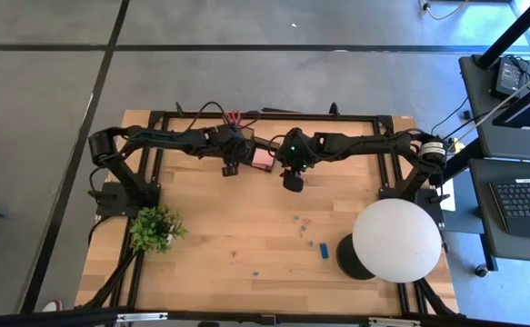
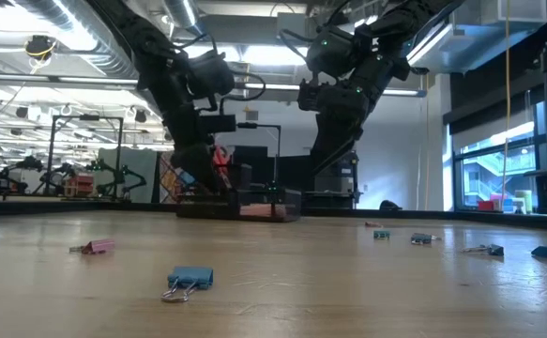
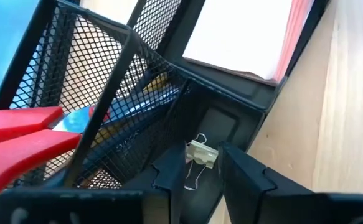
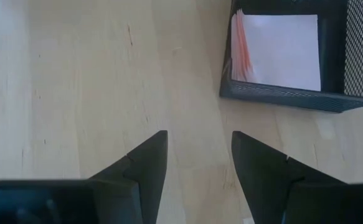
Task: Pick and place office supplies into organizer
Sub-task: Put the yellow binder clip into the black desk organizer, then put the pink binder clip into the black desk organizer
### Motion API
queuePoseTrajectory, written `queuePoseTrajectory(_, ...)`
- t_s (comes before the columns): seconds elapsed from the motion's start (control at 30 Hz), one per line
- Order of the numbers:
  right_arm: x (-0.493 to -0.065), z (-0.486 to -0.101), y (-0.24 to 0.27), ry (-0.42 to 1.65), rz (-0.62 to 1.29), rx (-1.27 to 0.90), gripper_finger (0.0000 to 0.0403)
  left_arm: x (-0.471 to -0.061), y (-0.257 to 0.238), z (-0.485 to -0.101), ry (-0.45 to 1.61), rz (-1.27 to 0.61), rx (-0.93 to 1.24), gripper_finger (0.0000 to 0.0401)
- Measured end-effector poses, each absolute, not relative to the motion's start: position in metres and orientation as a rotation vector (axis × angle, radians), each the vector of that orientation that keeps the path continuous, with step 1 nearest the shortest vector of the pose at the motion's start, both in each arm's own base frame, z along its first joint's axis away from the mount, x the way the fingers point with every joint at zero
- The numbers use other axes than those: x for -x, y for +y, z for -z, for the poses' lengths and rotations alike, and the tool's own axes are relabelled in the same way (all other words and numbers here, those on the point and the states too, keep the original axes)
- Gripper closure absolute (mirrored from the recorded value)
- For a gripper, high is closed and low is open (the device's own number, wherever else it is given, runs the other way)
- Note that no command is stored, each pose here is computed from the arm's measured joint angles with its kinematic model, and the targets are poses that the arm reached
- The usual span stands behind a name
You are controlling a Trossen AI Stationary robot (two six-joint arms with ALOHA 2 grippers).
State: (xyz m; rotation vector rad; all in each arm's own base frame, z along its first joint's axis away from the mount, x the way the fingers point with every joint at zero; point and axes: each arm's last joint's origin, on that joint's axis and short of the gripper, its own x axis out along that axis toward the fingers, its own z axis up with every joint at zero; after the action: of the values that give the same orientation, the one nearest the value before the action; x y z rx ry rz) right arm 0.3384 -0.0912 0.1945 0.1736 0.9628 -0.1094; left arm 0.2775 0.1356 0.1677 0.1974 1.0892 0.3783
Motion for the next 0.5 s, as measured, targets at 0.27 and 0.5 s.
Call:
queuePoseTrajectory(0.27,-0.338,-0.194,-0.091,0.963,0.109,-0.174,0.0221,-0.277,0.136,-0.168,1.081,-0.406,-0.163,0.0295)
queuePoseTrajectory(0.5,-0.338,-0.194,-0.091,0.972,0.109,-0.175,0.0221,-0.276,0.128,-0.185,1.025,-0.355,-0.211,0.0292)
